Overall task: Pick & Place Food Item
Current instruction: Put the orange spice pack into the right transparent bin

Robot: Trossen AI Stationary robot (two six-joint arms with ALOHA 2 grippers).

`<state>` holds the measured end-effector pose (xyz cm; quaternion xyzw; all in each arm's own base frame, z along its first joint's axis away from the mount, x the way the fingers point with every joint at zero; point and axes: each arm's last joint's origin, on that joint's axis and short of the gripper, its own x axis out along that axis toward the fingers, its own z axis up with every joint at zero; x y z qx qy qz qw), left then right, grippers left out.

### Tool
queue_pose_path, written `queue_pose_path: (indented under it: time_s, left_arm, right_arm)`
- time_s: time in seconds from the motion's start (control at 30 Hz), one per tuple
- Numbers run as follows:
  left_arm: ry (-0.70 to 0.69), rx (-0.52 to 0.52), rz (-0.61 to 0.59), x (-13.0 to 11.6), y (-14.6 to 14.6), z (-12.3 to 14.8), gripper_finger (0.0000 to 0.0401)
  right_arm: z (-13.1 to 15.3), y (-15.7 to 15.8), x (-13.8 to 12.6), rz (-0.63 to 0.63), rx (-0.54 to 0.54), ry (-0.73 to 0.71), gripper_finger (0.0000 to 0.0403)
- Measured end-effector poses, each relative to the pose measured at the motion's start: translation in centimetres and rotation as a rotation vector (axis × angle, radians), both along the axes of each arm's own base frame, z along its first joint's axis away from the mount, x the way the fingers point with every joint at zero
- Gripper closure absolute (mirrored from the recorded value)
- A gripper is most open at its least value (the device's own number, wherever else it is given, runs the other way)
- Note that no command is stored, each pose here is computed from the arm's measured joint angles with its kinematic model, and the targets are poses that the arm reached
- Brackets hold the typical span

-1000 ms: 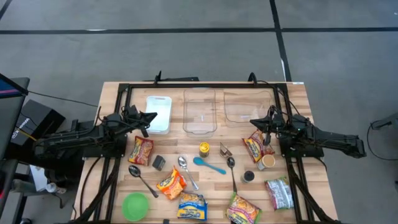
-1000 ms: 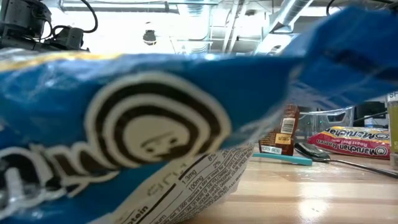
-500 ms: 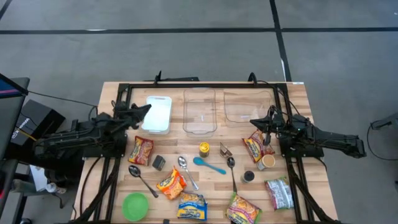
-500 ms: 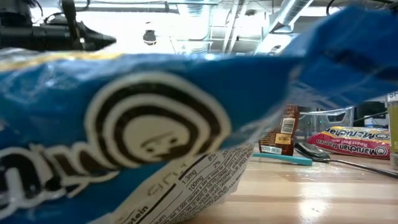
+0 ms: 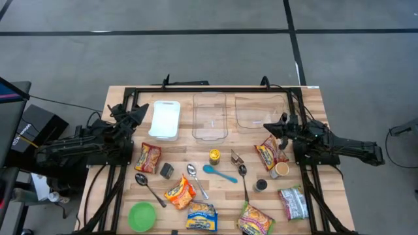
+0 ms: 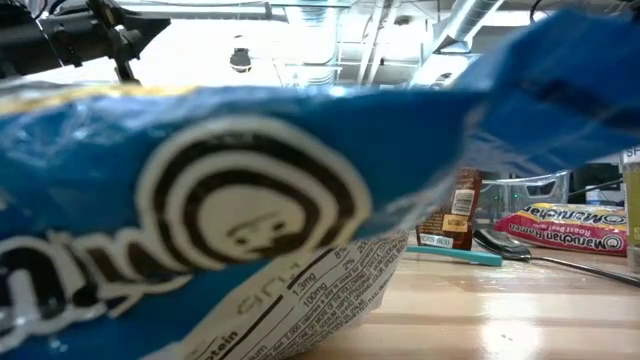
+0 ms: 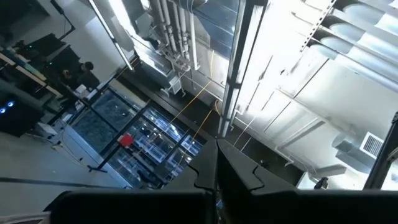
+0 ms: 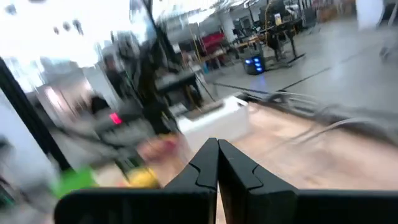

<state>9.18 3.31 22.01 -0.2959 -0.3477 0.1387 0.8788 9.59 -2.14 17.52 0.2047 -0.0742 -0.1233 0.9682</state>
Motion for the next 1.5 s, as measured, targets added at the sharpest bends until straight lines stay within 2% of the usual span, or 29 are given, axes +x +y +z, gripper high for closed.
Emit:
queue_pose_path:
  time_s: [0.13,0.3,0.47,0.6,0.73,0.9,1.03,1.17,1.37,1.5]
  left_arm:
    - [-0.015,-0.011,-0.01,0.0,0.0,0.1,0.0399]
    - [-0.058,-0.072,-0.056,-0.1,0.0,0.1,0.0399]
    - [-0.06,-0.073,-0.057,-0.1,0.0,0.1,0.0399]
    - [-0.059,-0.073,-0.057,-0.1,0.0,0.1,0.0399]
    - [-0.059,-0.073,-0.057,-0.1,0.0,0.1,0.0399]
    - [-0.058,-0.074,-0.057,-0.1,0.0,0.1,0.0399]
    - [-0.058,-0.074,-0.057,-0.1,0.0,0.1,0.0399]
    - [-0.058,-0.074,-0.057,-0.1,0.0,0.1,0.0399]
    - [-0.058,-0.074,-0.057,-0.1,0.0,0.1,0.0399]
    - [-0.058,-0.074,-0.057,-0.1,0.0,0.1,0.0399]
  right_arm:
    - [1.7,0.0,-0.3,0.041,0.183,-0.236,0.0403]
    - [4.0,0.2,-1.2,0.154,0.398,-0.553,0.0403]
    - [5.7,0.5,-2.4,0.236,0.4,-0.763,0.0403]
    - [7.6,0.6,-3.0,0.246,0.395,-0.784,0.0403]
    - [9.5,0.7,-3.3,0.202,0.428,-0.643,0.0403]
    - [11.7,0.8,-4.1,0.11,0.496,-0.342,0.0403]
    - [13.7,1.0,-4.7,0.057,0.537,-0.161,0.0403]
    - [16.0,0.9,-4.6,0.023,0.525,-0.029,0.0403]
    - [19.0,0.6,-3.0,-0.024,0.491,0.188,0.0403]
    - [20.0,0.3,-1.3,-0.054,0.489,0.376,0.0403]
